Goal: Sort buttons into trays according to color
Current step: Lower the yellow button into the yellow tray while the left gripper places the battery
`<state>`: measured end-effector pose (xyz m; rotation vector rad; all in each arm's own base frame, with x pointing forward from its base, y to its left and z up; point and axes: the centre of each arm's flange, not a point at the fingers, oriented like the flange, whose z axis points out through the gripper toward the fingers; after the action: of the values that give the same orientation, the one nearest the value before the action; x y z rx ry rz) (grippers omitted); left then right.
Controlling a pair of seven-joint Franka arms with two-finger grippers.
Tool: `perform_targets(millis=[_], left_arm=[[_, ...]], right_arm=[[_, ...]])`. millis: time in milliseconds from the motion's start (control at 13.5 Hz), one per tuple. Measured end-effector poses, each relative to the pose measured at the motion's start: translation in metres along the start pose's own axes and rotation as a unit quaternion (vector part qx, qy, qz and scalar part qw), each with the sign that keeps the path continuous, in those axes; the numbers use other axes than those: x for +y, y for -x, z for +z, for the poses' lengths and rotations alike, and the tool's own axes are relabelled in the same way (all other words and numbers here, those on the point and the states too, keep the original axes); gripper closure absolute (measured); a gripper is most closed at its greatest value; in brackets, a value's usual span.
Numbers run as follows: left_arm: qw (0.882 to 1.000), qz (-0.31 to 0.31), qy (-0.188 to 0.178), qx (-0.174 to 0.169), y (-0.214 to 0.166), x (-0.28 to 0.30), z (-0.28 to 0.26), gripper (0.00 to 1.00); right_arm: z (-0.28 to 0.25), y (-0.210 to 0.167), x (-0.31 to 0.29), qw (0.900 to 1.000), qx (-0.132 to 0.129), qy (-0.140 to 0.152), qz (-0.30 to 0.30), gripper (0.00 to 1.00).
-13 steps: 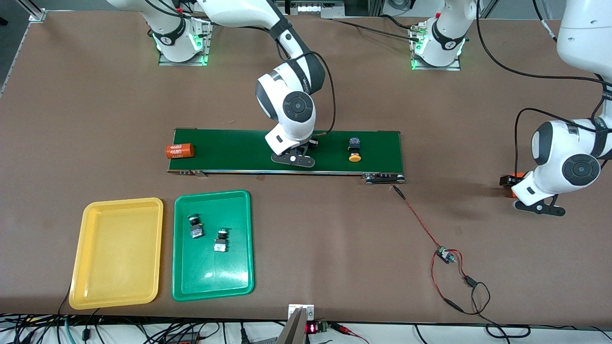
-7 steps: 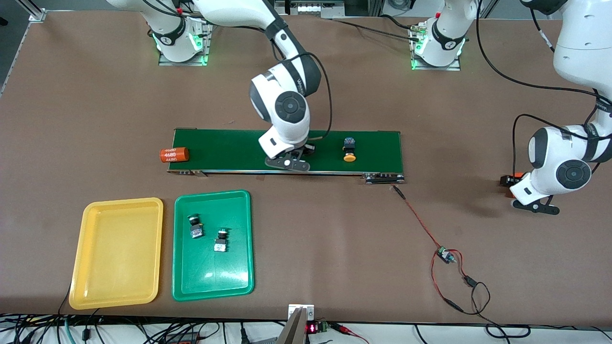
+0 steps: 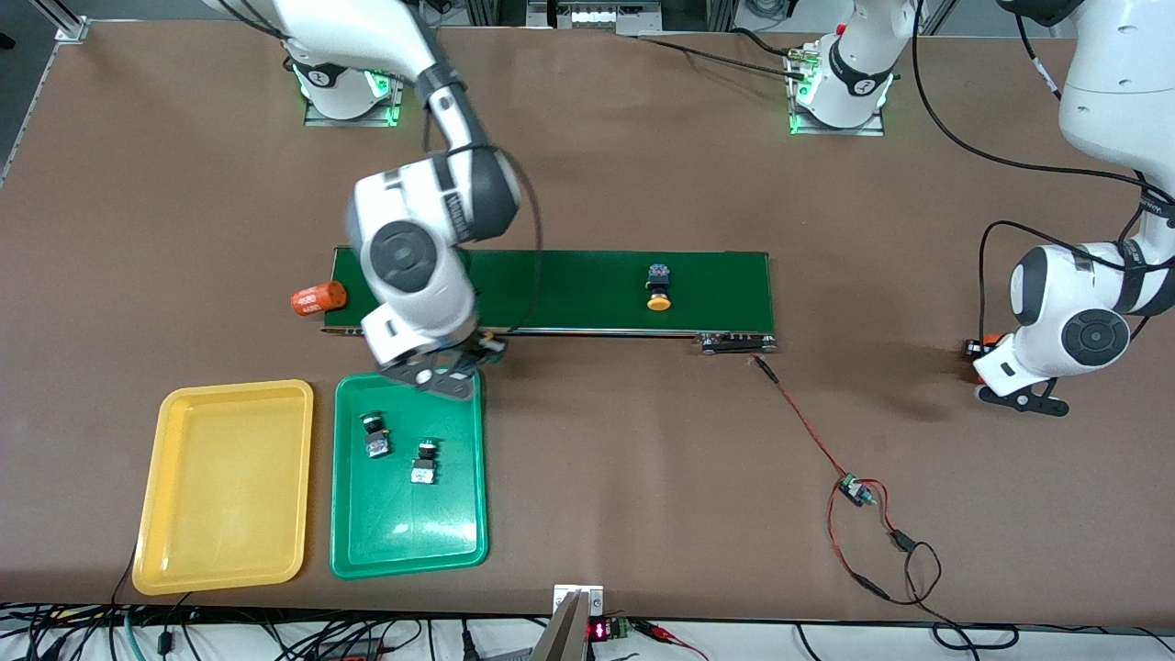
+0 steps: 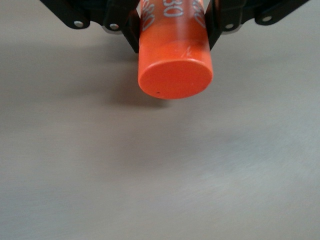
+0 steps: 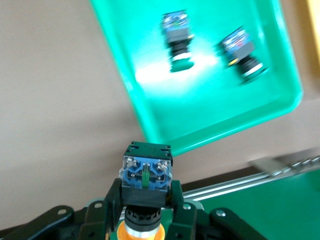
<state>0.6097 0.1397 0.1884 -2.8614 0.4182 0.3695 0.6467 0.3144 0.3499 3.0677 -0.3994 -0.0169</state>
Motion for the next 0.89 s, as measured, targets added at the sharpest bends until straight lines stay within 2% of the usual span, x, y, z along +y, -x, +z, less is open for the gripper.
perform_targets(millis=[148, 297, 519, 741, 890], left_arm=[[0.997, 0.073, 0.014, -0.016, -0.014, 0.055, -0.045, 0.49], [0.99, 0.143, 0.017, -0.009, -0.025, 0.12, -0.09, 0.49], [0.967, 0.252, 0.021, 0.016, -0.036, 0.208, -0.131, 0.49], [0.939, 0.341, 0.026, 0.033, -0.033, 0.281, -0.15, 0.49], [0.92, 0.39, 0.03, 0.038, -0.024, 0.331, -0.158, 0.49]], right_arm=[[0.004, -0.035, 0.046, 1.0, -0.007, 0.002, -0.006, 0.58], [0.009, -0.069, 0.096, 0.999, -0.011, 0.002, -0.044, 0.58], [0.026, -0.105, 0.159, 0.993, -0.017, 0.005, -0.113, 0.58], [0.05, -0.13, 0.2, 0.979, -0.008, 0.01, -0.202, 0.58], [0.069, -0.146, 0.231, 0.96, 0.002, 0.007, -0.281, 0.58]])
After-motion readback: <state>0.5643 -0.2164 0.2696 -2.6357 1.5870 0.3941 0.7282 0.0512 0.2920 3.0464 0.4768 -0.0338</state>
